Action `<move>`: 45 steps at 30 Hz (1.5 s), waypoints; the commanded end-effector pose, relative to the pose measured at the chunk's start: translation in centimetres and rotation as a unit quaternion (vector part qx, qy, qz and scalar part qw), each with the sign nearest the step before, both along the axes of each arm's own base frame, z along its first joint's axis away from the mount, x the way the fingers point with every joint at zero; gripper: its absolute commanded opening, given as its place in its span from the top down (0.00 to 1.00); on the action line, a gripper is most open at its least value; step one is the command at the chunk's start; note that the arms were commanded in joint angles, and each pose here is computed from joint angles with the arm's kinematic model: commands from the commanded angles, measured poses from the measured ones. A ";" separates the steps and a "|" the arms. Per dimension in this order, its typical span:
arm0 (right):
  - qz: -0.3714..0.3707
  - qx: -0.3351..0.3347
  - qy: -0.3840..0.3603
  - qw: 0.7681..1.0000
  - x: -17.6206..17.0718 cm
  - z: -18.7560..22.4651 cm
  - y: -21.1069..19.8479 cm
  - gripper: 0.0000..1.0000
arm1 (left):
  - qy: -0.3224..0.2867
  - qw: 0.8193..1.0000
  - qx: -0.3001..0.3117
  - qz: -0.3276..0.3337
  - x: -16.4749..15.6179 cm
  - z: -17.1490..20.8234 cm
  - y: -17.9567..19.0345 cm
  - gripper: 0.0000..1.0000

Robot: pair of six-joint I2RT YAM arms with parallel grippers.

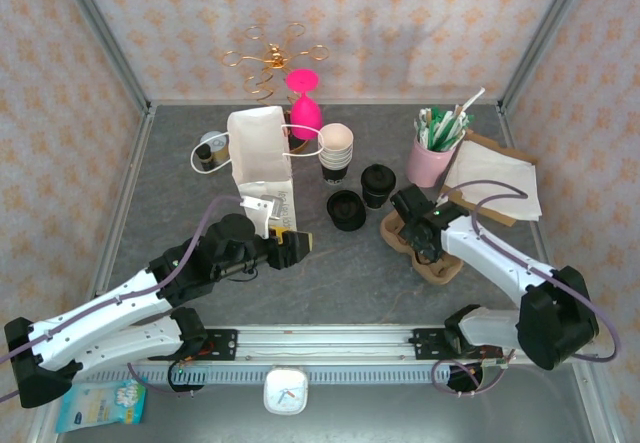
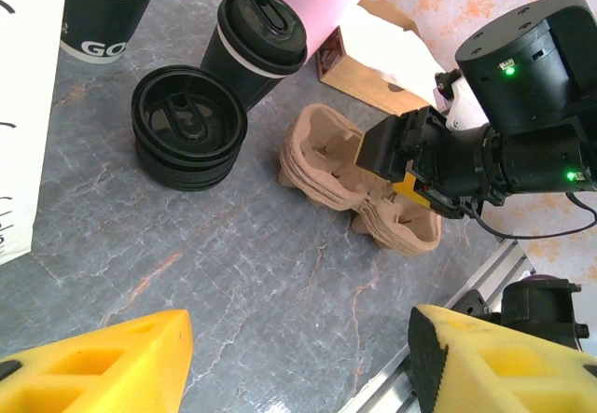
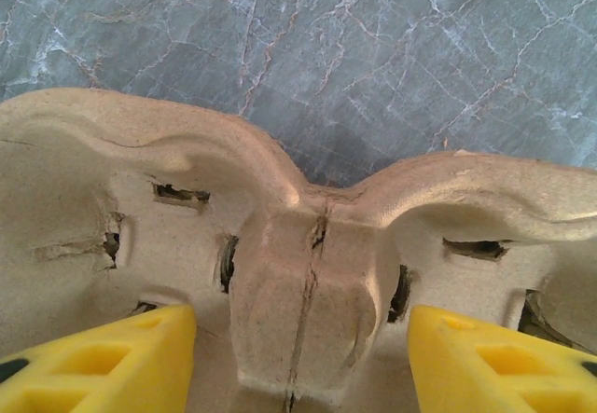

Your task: Pack the takeout coffee

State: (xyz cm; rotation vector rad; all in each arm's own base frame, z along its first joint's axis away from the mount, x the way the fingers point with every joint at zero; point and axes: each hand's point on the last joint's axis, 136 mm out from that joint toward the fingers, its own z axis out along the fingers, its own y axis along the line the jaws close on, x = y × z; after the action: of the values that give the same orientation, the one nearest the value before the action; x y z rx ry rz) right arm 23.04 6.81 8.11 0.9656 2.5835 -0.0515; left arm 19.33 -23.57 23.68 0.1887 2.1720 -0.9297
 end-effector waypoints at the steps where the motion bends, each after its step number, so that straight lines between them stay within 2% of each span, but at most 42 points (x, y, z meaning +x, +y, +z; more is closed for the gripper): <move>1: -0.009 -0.008 -0.006 1.000 0.0 -0.4 -0.2 0.41 | -0.015 1.000 0.006 0.007 0.4 0.2 0.4 0.36; 14: -0.003 -0.035 0.011 0.999 0.0 -1.1 -0.8 0.48 | -0.012 1.000 0.013 0.014 0.5 -0.2 0.7 0.35; 25: 0.002 -0.018 0.004 1.000 0.2 -0.8 -0.2 0.54 | -0.011 1.000 0.016 0.014 0.5 -0.5 0.7 0.35; 45: 0.023 -0.003 0.002 1.000 0.0 1.1 -0.2 0.56 | -0.006 1.000 0.023 0.015 0.6 -0.8 1.0 0.34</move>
State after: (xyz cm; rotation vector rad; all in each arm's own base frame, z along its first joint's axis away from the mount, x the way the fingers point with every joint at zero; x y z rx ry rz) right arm 22.82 6.80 7.45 0.9297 2.6296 -0.0704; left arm 19.72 -23.18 23.60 0.1807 2.1684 -0.9041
